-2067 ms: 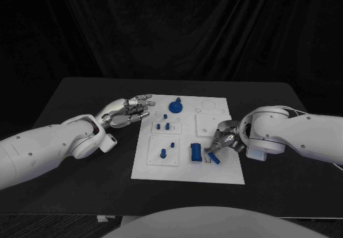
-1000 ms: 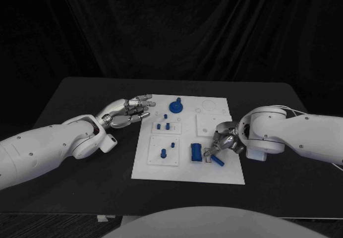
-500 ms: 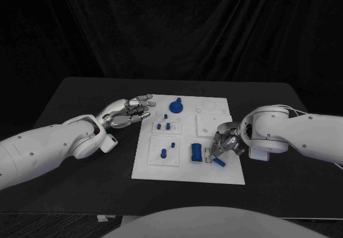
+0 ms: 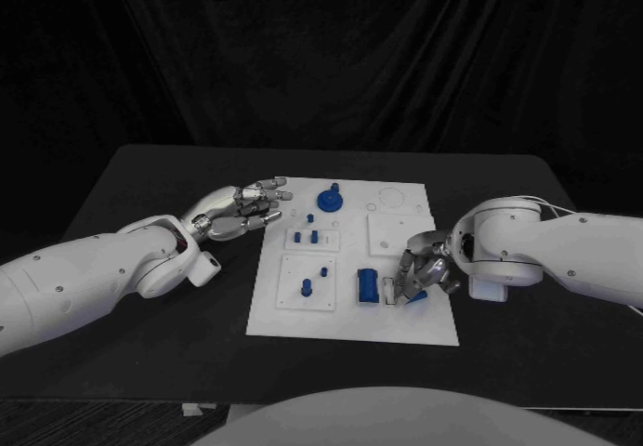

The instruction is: Assemble the parts on the task board

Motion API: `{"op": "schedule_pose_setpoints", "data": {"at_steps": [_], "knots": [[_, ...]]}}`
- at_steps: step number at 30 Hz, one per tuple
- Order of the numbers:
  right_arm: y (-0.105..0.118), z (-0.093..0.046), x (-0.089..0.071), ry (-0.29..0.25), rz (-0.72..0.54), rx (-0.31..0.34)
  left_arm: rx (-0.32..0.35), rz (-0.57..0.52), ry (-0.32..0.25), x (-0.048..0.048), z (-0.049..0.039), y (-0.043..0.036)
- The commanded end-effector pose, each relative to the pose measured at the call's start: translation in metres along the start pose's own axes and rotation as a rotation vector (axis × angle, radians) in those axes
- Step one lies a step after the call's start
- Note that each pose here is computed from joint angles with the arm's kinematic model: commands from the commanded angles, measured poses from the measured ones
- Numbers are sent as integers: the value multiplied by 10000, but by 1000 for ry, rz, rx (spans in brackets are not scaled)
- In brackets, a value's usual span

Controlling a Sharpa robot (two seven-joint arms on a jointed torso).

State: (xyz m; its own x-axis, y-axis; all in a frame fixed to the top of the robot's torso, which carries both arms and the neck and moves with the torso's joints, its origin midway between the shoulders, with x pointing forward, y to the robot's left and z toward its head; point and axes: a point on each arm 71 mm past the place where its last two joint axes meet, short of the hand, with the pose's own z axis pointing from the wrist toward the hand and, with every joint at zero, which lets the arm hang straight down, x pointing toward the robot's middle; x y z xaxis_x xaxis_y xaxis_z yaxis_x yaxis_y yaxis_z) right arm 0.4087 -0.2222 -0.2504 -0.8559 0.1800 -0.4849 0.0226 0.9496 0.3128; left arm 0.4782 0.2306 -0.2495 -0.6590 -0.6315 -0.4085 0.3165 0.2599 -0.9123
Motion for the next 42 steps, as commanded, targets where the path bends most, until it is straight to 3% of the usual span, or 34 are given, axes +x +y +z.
{"op": "schedule_pose_setpoints", "data": {"at_steps": [1,7,11,16,21,25,27,33,42], "knots": [[-46,31,82,48,-30,33,12,-15,5,17,9,-9],[-44,21,69,27,-15,11,11,-16,5,16,5,-8],[-19,-11,40,-26,5,-70,10,-16,5,15,2,-7],[28,-102,-34,-153,17,-217,9,-15,5,13,2,-6],[68,-226,-123,-277,-20,-313,8,-15,5,13,3,-3],[120,-362,-170,-390,-178,-359,8,-16,5,15,7,-1],[147,-401,-162,-416,-270,-361,8,-16,6,17,9,0],[241,-464,-58,-414,-542,-310,8,-18,9,27,17,1],[290,-471,56,-353,-692,-217,10,-19,9,31,12,-1]]}}
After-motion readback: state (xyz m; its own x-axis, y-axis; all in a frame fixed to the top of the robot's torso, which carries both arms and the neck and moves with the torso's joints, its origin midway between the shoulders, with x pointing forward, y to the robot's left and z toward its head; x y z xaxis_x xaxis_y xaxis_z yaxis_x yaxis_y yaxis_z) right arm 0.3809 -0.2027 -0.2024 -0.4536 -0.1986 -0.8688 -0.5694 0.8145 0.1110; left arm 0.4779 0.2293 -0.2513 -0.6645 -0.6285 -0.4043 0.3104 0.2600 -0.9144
